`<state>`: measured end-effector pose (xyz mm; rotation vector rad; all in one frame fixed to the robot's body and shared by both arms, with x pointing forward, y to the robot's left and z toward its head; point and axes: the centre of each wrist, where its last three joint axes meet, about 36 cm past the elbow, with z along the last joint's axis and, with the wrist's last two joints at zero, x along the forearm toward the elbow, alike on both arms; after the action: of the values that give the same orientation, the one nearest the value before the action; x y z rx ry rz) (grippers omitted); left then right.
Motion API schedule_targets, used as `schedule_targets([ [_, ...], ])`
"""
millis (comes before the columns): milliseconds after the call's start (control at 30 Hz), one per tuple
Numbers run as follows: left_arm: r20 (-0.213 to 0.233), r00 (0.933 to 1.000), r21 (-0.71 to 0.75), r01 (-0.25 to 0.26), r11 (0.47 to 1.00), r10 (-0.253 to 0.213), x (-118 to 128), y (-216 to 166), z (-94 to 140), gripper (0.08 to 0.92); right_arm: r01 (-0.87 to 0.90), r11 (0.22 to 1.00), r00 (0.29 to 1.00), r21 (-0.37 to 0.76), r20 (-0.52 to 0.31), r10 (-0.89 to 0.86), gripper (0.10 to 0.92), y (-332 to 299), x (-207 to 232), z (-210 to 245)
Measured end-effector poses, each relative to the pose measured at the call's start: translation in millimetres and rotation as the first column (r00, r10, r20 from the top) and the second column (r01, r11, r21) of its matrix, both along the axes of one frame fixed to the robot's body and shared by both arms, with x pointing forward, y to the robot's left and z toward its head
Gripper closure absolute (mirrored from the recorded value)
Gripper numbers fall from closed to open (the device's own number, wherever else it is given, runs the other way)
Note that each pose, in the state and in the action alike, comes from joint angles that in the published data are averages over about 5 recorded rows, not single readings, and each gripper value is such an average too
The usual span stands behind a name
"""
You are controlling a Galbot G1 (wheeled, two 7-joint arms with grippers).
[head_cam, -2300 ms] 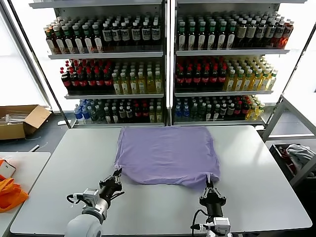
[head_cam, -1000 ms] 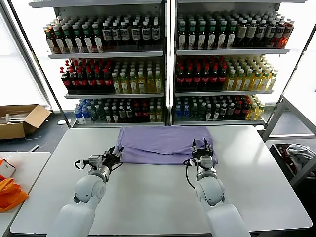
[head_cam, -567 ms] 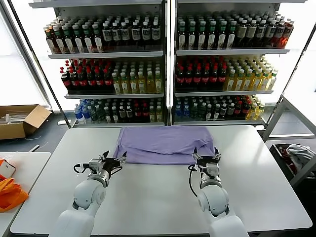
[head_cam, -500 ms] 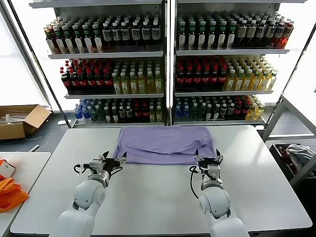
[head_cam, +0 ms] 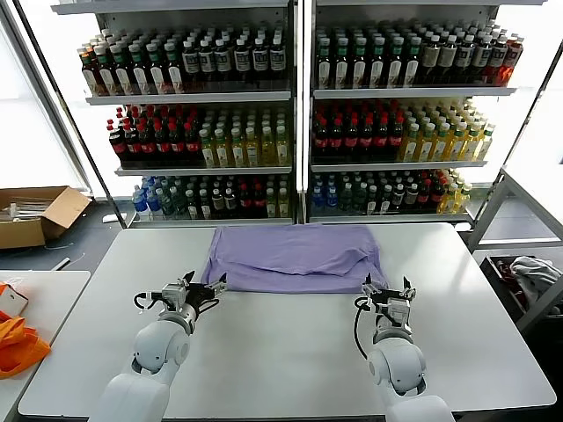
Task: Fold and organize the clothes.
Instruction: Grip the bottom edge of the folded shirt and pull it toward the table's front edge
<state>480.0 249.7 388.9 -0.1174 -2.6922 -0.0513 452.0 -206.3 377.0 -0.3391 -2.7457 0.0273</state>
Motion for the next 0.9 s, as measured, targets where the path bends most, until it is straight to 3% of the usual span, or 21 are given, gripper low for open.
schedule_targets([
  [300, -0.026, 0.9997, -0.009, -0.004, 1.0, 0.004, 6.2, 4.1, -2.8, 0.177, 0.013, 0.999, 0.999, 0.034, -0.036, -0.012, 0.204, 1.6, 4.5, -14.4],
  [467, -0.048, 0.9988, -0.008, -0.007, 1.0, 0.007, 4.5, 6.0, -8.8, 0.185, 0.015, 0.999, 0.999, 0.042, -0.045, -0.014, 0.303, 1.8, 2.0, -19.5],
  [900, -0.091, 0.9958, -0.009, 0.008, 1.0, -0.009, -6.4, 4.4, -24.7, 0.535, -0.009, 0.998, 0.998, 0.06, -0.063, 0.013, 0.676, 5.5, -11.9, -27.9],
])
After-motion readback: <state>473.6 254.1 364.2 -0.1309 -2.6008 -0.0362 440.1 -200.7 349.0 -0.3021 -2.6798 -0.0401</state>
